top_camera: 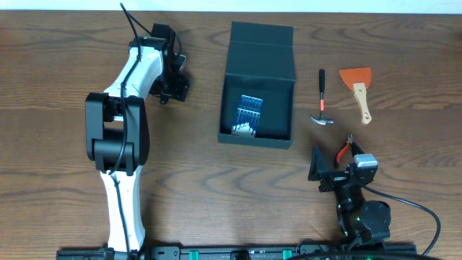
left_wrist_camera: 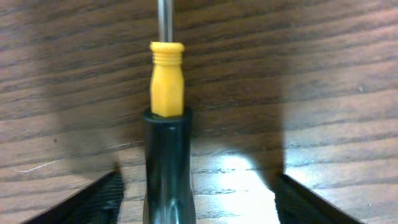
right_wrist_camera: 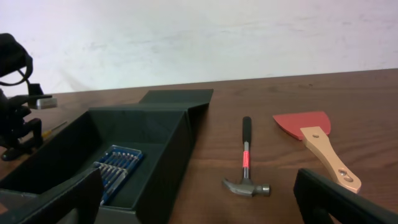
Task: Pack container
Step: 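Grasp the yellow-black screwdriver handle with the left gripper, then carry the screwdriver into the box beside the case and lower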
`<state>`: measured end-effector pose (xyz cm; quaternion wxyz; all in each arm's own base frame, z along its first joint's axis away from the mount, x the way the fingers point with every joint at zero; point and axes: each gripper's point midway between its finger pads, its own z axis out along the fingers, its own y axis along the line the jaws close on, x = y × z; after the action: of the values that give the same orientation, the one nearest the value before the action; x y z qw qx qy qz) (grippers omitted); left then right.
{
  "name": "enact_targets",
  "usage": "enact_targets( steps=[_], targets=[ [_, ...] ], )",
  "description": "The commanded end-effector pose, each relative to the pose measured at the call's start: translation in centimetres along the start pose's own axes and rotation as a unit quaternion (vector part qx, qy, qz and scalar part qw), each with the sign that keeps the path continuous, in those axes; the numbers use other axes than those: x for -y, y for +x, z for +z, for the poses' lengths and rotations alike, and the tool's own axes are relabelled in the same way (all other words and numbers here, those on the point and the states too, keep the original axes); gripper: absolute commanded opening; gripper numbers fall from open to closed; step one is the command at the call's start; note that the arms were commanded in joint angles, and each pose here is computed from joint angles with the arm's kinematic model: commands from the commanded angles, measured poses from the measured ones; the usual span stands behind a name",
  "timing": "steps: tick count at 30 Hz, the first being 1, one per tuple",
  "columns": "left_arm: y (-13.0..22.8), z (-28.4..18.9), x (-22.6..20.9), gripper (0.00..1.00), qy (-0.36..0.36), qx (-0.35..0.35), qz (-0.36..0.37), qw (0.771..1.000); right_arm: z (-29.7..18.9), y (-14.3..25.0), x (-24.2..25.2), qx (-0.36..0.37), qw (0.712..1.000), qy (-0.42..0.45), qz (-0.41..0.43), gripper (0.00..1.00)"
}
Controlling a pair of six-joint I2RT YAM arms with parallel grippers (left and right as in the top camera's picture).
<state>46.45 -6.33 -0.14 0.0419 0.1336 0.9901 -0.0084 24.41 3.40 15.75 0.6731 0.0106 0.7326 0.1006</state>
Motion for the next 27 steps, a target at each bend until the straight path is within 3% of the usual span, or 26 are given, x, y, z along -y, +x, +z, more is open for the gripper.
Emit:
enact_targets(
  steps=[1, 4, 9, 13, 19, 27],
  targets=[
    [1.26, 2.61, 0.02, 0.65, 0.004, -0.033, 0.002, 0.999, -0.02, 0.05, 0.13, 0.0, 1.0, 0.002, -0.007, 0.99],
    [1.2, 2.62, 0.01, 0.57, 0.004, -0.032, 0.002, 0.999, -0.02, 0.05, 0.13, 0.0, 1.0, 0.002, -0.007, 0.99],
    [1.22, 2.62, 0.02, 0.54, 0.004, -0.032, 0.002, 0.999, -0.02, 0.05, 0.13, 0.0, 1.0, 0.002, -0.007, 0.99],
    [1.39, 2.61, 0.04, 0.39, 0.004, -0.036, 0.002, 0.999, -0.02, 0.05, 0.13, 0.0, 1.0, 0.002, -0.007, 0.99],
    [1.59, 2.59, 0.07, 0.36, 0.005, -0.04, 0.002, 0.999, -0.02, 0.04, 0.12, 0.001, 1.0, 0.002, -0.007, 0.99],
    [1.78, 2.56, 0.1, 0.14, 0.005, -0.044, -0.002, 0.999, -0.02, 0.05, 0.13, 0.0, 1.0, 0.002, -0.007, 0.99]
  ],
)
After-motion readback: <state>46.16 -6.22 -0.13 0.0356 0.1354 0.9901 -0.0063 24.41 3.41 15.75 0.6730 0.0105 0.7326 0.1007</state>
